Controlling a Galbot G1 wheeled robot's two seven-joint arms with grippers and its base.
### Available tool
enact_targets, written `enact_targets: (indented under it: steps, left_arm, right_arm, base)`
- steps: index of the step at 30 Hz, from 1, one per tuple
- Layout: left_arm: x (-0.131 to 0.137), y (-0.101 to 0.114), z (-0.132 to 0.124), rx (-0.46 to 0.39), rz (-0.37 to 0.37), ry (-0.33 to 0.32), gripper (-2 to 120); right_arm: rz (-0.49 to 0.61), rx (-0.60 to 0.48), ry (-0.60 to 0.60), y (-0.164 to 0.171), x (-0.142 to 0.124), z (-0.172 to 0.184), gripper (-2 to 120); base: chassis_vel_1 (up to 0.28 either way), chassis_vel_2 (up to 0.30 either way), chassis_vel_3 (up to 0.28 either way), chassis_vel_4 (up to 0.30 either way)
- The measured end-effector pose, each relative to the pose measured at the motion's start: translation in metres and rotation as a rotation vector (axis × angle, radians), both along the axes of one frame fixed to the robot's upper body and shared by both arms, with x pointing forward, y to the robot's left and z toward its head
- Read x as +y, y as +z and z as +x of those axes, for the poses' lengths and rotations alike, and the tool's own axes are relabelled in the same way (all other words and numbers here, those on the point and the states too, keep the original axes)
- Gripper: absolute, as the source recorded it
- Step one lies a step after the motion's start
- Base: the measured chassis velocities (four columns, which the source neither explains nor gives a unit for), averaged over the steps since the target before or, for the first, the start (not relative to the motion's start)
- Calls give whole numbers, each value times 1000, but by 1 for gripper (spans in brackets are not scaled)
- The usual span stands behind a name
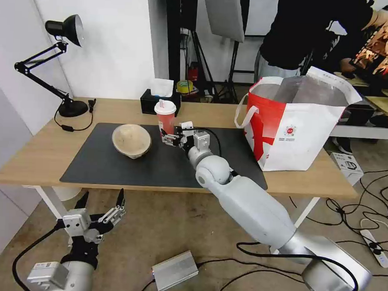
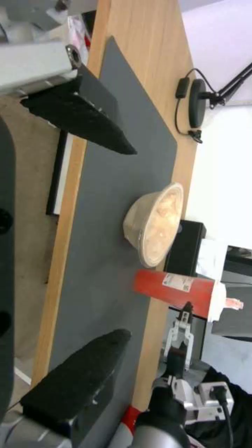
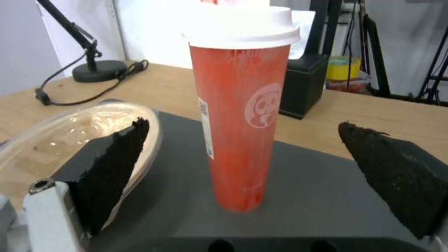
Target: Pick up the trash from the table and place it into the takeout bag.
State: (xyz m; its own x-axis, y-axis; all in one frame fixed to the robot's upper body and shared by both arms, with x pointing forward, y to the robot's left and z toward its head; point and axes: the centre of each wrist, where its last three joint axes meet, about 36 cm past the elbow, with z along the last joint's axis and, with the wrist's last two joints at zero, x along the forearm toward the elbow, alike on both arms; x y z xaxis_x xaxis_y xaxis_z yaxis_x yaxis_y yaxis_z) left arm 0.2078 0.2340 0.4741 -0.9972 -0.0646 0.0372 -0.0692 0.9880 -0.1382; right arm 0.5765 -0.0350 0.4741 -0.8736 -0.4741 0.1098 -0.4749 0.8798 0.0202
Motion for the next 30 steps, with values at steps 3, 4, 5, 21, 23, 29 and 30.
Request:
enact_targets:
  steps: [3, 4, 5, 21, 23, 29, 30]
  left_arm:
    - [0, 0, 0, 0, 1, 1, 100]
    - [0, 0, 0, 0, 1, 1, 100]
    - [0, 0, 0, -1, 1, 1, 100]
    - [0, -1, 1, -2, 3, 0, 100]
    - [0, -2, 1, 0, 1, -1, 100]
    - [0, -3, 1, 1, 0, -2, 100]
    - [0, -3, 1, 1, -1, -3, 100]
  right_arm:
    - [6, 9, -2, -2, 6, 5, 100]
    - [6, 9, -2, -2, 6, 5, 100]
    - [8, 10, -4, -2, 8, 8, 100]
    - [29, 15, -22, -3, 24, 35, 100]
    - [34, 15, -20, -4, 28, 38, 100]
    - [43, 17, -21, -5, 38, 42, 100]
    - [45, 18, -21, -6, 40, 44, 100]
  base:
    - [0, 0, 0, 0]
    - [0, 0, 0, 0]
    - [0, 0, 0, 0]
    - [0, 0, 0, 0]
    - [0, 0, 0, 0]
    - [0, 0, 0, 0]
    - [0, 0, 0, 0]
